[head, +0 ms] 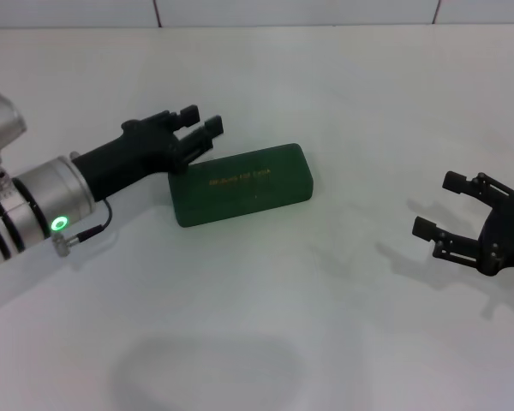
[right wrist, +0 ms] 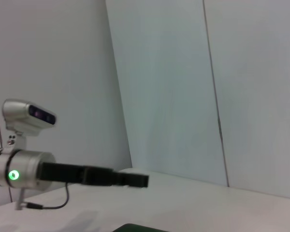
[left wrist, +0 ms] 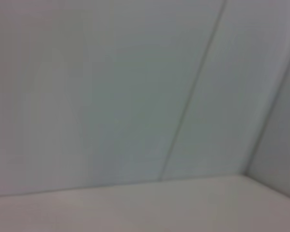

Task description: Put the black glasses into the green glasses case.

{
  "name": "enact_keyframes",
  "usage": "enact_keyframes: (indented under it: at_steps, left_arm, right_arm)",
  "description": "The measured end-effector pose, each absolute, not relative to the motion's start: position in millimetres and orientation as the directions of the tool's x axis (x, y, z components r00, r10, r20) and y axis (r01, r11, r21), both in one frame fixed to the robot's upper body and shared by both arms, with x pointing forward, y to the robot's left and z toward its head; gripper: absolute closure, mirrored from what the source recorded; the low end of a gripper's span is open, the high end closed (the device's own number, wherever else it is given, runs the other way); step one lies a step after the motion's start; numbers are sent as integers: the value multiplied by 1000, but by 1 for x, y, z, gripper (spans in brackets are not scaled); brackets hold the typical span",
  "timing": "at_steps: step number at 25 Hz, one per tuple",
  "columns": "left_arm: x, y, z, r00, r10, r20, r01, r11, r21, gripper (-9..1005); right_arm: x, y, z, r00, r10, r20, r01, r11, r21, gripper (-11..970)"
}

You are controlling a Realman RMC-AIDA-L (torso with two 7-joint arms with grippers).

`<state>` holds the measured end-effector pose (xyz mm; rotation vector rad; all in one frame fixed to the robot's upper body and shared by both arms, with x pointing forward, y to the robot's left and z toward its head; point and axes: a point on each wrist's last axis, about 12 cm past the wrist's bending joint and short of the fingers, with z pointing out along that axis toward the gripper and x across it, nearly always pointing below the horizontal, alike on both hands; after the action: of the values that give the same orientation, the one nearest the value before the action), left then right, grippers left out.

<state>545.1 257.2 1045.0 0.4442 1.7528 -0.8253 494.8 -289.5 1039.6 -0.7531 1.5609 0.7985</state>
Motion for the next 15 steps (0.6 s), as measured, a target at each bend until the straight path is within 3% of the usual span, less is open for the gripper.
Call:
enact_keyframes:
  at_steps: [12, 15]
  left_arm:
    - [492, 300, 1054, -235, 56, -970, 850, 497, -177, 193]
    - [474, 311, 1051, -194, 101, -976, 869, 479, -123, 169]
  right_arm:
    - [496, -301, 1057, -100, -49, -994, -882, 468, 65, 90]
    - [490, -300, 1059, -86, -70, -994, -916, 399, 51, 90]
